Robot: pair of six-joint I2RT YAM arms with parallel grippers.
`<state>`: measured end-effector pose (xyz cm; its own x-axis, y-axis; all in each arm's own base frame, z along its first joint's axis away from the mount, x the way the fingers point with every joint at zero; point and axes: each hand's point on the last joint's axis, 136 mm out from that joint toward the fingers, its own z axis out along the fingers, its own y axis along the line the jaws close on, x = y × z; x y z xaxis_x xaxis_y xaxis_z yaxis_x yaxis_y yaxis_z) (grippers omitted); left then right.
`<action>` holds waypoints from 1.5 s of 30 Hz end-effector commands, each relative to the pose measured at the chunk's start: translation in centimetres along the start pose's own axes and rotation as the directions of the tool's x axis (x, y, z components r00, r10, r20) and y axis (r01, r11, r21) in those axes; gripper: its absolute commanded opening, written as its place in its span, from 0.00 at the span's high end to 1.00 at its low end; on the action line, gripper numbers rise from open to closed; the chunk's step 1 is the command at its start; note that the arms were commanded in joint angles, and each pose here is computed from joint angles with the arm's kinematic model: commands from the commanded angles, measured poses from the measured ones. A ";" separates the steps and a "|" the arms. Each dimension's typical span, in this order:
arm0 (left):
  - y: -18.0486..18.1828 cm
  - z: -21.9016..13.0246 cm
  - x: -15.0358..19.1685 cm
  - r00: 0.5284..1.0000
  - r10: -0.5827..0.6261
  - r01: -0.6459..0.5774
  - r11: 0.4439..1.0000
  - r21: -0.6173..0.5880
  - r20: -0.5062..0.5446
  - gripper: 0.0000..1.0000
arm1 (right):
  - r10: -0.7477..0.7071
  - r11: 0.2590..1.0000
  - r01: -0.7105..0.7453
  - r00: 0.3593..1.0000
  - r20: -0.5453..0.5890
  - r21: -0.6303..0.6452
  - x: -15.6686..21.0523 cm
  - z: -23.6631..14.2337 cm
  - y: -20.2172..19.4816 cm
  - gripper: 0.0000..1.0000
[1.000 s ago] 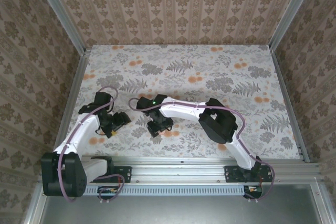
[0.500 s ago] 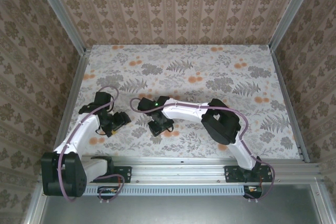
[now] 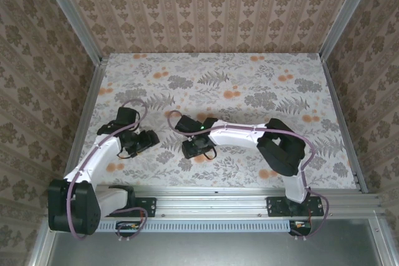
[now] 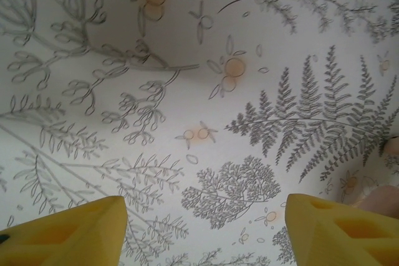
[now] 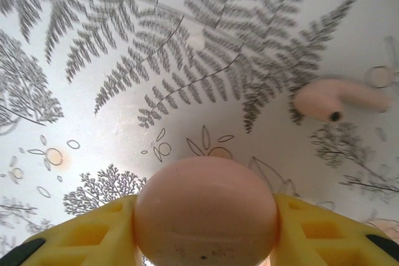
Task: Insert wireless bluetooth earbuds into charging case
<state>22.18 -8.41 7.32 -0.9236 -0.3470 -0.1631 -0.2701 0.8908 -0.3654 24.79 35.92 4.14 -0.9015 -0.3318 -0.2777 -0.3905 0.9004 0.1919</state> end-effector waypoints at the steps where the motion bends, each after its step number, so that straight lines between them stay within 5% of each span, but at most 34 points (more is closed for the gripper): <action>1: -1.9 -1.4 -1.9 0.989 0.089 -0.095 0.994 0.050 0.120 0.33 | 0.107 0.990 -0.092 0.984 0.141 -0.112 -3.1 -2.9 0.8 0.58; 7: -4.8 -4.2 -4.0 0.895 0.205 -0.277 0.952 0.134 0.396 0.34 | 0.246 0.950 -0.179 0.933 0.264 -0.255 -5.8 -6.2 0.0 0.58; 20: -9.8 -9.4 -2.5 0.511 0.305 -0.687 0.707 0.168 0.803 0.39 | 0.475 0.803 -0.230 0.804 0.358 -0.549 -9.5 -11.5 -0.9 0.57; 35: -13.8 -10.4 3.7 0.149 0.414 -0.938 0.348 -0.004 0.898 0.45 | 0.469 0.703 -0.004 0.755 0.459 -0.711 -9.6 -17.1 2.0 0.55; 39: -14.2 -10.4 4.2 0.074 0.422 -0.949 0.308 -0.067 0.903 0.45 | 0.471 0.677 0.044 0.741 0.478 -0.735 -9.5 -18.4 2.7 0.55; 45: -14.8 -10.5 3.7 0.031 0.413 -0.948 0.302 -0.105 0.910 0.45 | 0.469 0.650 0.082 0.739 0.483 -0.756 -9.3 -19.4 3.6 0.54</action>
<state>19.58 -19.74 20.65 0.0196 0.0920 -0.9956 0.7807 0.6207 0.0727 29.17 36.45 23.28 -0.7757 0.3040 -0.5531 -0.4125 0.4190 0.8089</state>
